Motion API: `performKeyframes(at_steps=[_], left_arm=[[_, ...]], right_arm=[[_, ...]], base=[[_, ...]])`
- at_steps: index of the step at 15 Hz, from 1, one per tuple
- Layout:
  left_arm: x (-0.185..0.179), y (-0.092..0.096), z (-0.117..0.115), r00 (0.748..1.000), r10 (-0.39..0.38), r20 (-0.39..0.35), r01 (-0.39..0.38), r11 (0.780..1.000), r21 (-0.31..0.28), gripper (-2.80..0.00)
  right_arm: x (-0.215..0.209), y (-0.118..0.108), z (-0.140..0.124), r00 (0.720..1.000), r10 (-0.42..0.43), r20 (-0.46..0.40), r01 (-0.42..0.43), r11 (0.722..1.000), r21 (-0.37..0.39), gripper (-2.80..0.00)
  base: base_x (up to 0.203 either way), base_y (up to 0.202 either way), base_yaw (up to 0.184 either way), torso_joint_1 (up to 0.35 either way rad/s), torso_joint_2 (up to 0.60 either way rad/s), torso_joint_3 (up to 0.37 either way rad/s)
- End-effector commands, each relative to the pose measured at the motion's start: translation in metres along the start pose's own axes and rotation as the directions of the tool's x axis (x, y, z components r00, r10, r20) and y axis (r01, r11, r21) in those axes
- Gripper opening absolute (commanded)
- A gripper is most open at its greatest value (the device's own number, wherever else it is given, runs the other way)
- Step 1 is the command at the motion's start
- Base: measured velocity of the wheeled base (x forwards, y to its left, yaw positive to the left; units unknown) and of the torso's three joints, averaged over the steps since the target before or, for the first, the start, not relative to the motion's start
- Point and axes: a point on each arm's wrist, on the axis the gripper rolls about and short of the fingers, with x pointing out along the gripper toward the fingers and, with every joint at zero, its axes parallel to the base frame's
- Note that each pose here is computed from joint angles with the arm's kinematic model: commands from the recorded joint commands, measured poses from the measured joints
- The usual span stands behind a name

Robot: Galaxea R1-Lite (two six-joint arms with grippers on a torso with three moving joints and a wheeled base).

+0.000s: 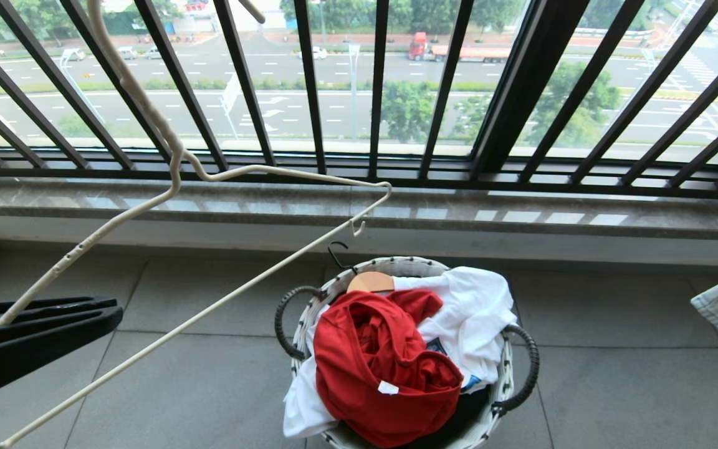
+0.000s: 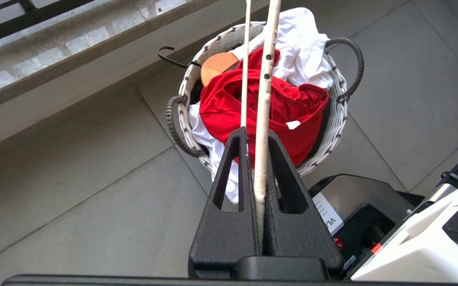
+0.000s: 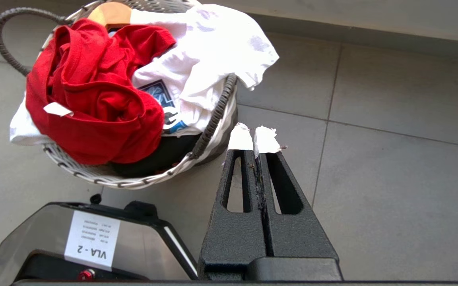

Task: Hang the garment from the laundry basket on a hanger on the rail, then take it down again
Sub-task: Pick up clothes from the basket

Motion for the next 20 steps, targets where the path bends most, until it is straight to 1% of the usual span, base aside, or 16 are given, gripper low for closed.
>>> performKeyframes(at_steps=[1,3,4,6,8,9,10,11,13,14,15,17,18,19,20], left_arm=[[0.005,-0.001,0.004,0.998,0.055,-0.007,-0.055,0.998,0.002,-2.8],[0.005,0.001,0.01,0.993,0.115,0.001,-0.115,0.993,-0.003,-2.8],[0.005,0.001,0.01,0.99,0.14,-0.002,-0.14,0.99,-0.002,-2.8],[0.007,0.001,0.011,0.988,0.155,-0.005,-0.155,0.988,0.0,-2.8],[0.008,0.0,0.011,0.984,0.178,-0.008,-0.178,0.984,0.002,-2.8],[0.009,0.0,0.011,0.983,0.183,-0.01,-0.183,0.983,0.002,-2.8],[0.01,0.0,0.011,0.983,0.183,-0.014,-0.183,0.983,0.005,-2.8],[0.014,-0.001,0.011,0.982,0.185,-0.023,-0.185,0.983,0.004,-2.8],[0.019,-0.001,0.011,0.976,0.213,-0.04,-0.213,0.977,0.002,-2.8],[0.02,-0.001,0.011,0.976,0.214,-0.042,-0.214,0.977,0.002,-2.8],[0.021,-0.001,0.011,0.976,0.214,-0.043,-0.214,0.977,0.002,-2.8],[0.024,-0.002,0.01,0.976,0.213,-0.051,-0.213,0.977,0.008,-2.8],[0.026,-0.003,0.009,0.975,0.213,-0.059,-0.212,0.977,0.013,-2.8],[0.027,-0.003,0.008,0.975,0.213,-0.062,-0.212,0.977,0.012,-2.8],[0.027,-0.004,0.008,0.975,0.213,-0.063,-0.212,0.977,0.013,-2.8]], right_arm=[[0.074,-0.008,0.01,0.969,0.097,-0.229,-0.092,0.995,0.032,-2.8],[0.123,-0.003,0.021,0.946,0.176,-0.272,-0.176,0.984,0.022,-2.8],[0.149,0.003,0.028,0.936,0.213,-0.28,-0.219,0.976,0.01,-2.8],[0.195,0.023,0.043,0.921,0.277,-0.275,-0.294,0.955,-0.022,-2.8],[0.225,0.046,0.049,0.902,0.329,-0.279,-0.355,0.934,-0.048,-2.8],[0.232,0.058,0.047,0.89,0.349,-0.293,-0.381,0.923,-0.059,-2.8],[0.232,0.063,0.048,0.889,0.343,-0.304,-0.379,0.923,-0.069,-2.8],[0.232,0.068,0.044,0.875,0.346,-0.337,-0.389,0.919,-0.068,-2.8],[0.24,0.073,0.028,0.839,0.338,-0.426,-0.399,0.915,-0.061,-2.8],[0.24,0.075,0.021,0.822,0.324,-0.469,-0.403,0.912,-0.076,-2.8],[0.238,0.076,0.018,0.8,0.315,-0.51,-0.409,0.909,-0.08,-2.8],[0.232,0.083,0.013,0.75,0.316,-0.581,-0.442,0.893,-0.085,-2.8],[0.231,0.086,0.01,0.732,0.313,-0.606,-0.451,0.889,-0.084,-2.8],[0.231,0.087,0.007,0.719,0.303,-0.625,-0.449,0.889,-0.085,-2.8],[0.232,0.088,0.005,0.717,0.289,-0.635,-0.441,0.892,-0.093,-2.8]], base=[[0.0,0.0,0.0,0.0,0.0,0.0],[0.0,0.0,0.0,0.0,0.0,0.0],[0.0,0.0,0.0,0.0,0.0,0.0],[0.0,0.0,0.0,0.0,0.0,0.0],[0.0,0.0,0.0,0.0,0.0,0.0],[0.0,0.0,0.0,0.0,0.0,0.0],[0.0,0.0,0.0,0.0,0.0,0.0],[0.0,0.0,0.0,0.0,0.0,0.0],[0.0,0.0,0.0,0.0,0.0,0.0],[0.0,0.0,0.0,0.0,0.0,0.0],[0.0,0.0,0.0,0.0,0.0,0.0],[0.0,0.0,0.0,0.0,0.0,0.0],[0.0,0.0,0.0,0.0,0.0,0.0],[0.0,0.0,0.0,0.0,0.0,0.0],[0.0,0.0,0.0,0.0,0.0,0.0]])
